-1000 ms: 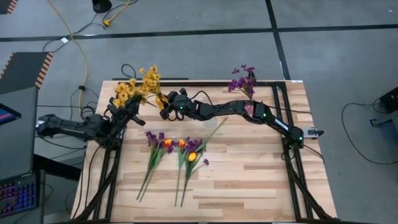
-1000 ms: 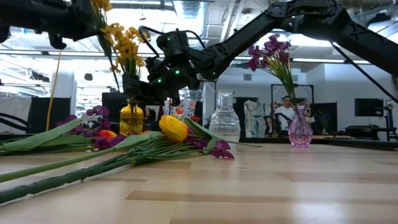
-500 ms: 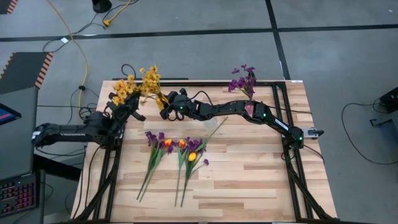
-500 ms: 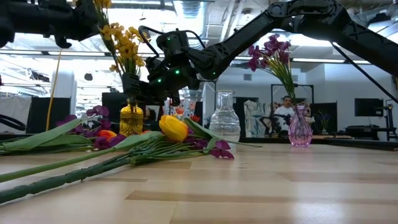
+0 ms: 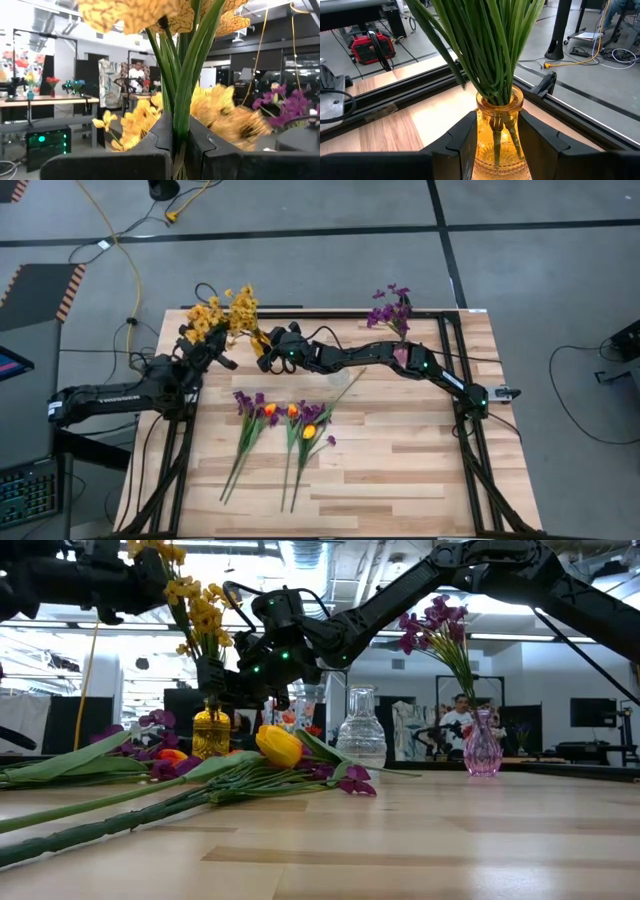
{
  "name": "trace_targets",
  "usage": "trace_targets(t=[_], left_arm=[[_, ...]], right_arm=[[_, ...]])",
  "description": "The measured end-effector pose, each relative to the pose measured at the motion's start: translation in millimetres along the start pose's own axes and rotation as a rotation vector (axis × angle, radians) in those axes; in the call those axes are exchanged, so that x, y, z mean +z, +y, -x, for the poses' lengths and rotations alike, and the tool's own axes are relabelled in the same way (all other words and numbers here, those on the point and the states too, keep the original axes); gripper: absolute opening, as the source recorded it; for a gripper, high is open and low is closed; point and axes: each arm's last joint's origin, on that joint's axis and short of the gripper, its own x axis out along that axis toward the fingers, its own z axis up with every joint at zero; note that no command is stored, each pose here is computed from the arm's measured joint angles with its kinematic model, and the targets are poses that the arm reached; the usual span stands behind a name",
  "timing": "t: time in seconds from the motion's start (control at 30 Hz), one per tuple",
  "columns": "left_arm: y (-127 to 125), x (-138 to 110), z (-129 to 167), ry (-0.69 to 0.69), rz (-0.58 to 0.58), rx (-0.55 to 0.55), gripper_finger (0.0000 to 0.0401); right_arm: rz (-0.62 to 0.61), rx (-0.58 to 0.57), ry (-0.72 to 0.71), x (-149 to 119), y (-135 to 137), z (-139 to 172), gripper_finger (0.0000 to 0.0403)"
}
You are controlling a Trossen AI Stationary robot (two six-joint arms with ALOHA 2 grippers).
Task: Sort flowers into vase by color
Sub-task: Put the yellow flowers into the yellow vase
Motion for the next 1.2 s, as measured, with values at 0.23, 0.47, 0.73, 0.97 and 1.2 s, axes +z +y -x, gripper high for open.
trace_targets(t=[0.23,0.47,0.73,0.97,1.2], left_arm=[[-3.4,-4.4,-8.2,-0.011,-0.008,-0.013,0.0000],[-8.6,-13.5,-13.0,0.032,-0.054,-0.035,0.0000],[-10.8,-11.1,-15.2,-0.016,-0.083,-0.065,0.0000],[-12.5,-9.2,-13.9,-0.032,-0.150,-0.074,0.0000],[-15.0,-9.1,-12.4,-0.031,-0.183,-0.092,0.0000]], right_arm=[[0.000,0.000,-0.001,0.4,0.0,0.1,0.0166],[0.000,0.000,0.000,0.4,0.0,0.1,0.0166],[0.000,0.000,-0.001,0.4,0.0,0.1,0.0166],[0.000,0.000,-0.001,0.4,0.0,0.1,0.0166],[0.000,0.000,-0.001,0.4,0.0,0.1,0.0166]])
